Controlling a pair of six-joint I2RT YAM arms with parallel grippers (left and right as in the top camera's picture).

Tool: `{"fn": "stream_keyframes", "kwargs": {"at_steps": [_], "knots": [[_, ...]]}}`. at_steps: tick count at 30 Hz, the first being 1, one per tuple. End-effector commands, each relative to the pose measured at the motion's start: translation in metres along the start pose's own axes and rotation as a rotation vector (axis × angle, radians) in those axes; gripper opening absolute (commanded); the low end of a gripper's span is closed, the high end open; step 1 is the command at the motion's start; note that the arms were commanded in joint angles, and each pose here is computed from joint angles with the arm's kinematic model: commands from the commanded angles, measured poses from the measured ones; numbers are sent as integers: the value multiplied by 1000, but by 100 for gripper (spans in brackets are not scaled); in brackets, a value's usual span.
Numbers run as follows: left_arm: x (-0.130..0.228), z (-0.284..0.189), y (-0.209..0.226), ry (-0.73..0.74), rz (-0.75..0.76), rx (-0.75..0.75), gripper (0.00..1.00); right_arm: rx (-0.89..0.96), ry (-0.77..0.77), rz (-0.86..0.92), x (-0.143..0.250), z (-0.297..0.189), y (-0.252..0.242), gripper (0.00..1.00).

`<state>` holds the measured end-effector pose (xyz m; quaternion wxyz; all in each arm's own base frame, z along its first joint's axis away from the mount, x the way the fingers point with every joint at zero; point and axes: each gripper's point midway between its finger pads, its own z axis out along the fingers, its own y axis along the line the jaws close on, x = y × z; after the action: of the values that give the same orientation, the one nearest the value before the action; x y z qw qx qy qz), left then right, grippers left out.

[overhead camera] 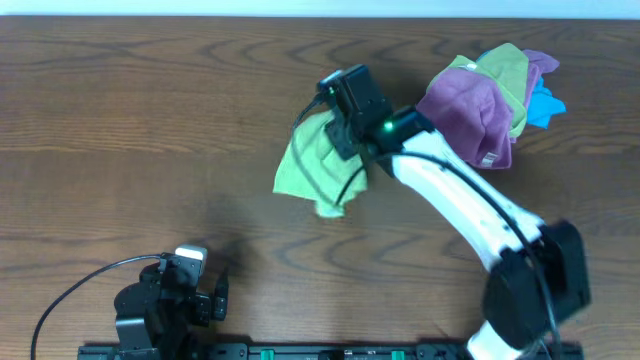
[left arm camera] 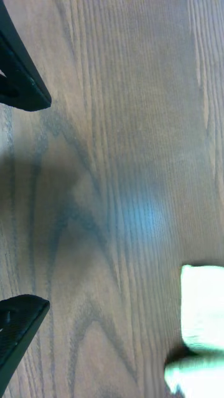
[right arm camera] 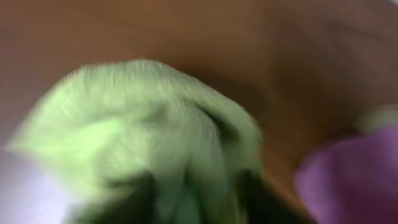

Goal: Fold the cloth
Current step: 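Lift the green cloth with the right gripper and pull it leftward, then move the left gripper out toward the hanging green cloth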

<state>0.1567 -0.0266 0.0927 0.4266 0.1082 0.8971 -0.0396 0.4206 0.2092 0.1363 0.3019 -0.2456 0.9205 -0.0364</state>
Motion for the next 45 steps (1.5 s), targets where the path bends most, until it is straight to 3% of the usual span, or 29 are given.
{"fn": "stream_keyframes", "kwargs": {"at_steps": [1, 10, 18, 24, 26, 32, 40, 45], "knots": [[17, 3, -1, 59, 16, 5, 95, 245, -44, 91, -10, -20, -59, 99], [17, 3, -1, 59, 16, 5, 95, -99, 98, 116, 26, -37, -4, 90], [0, 4, -7, -13, 29, 44, 96, -155, 273, 380, 59, 4, 6, 87], [-42, -3, -23, -183, 15, 148, 96, -166, 370, 611, 77, 28, -3, 81], [-54, -8, -23, -202, -54, 160, 95, -162, 388, 647, 82, 34, -8, 80], [-79, -21, -33, -133, -116, 250, 95, -152, 411, 685, 89, 52, -10, 80], [-113, -24, -32, 84, -238, 308, 95, -168, 459, 716, 101, 73, 0, 76], [-131, -18, -51, 150, -284, 468, 95, -163, 471, 723, 105, 83, 2, 73]]}}
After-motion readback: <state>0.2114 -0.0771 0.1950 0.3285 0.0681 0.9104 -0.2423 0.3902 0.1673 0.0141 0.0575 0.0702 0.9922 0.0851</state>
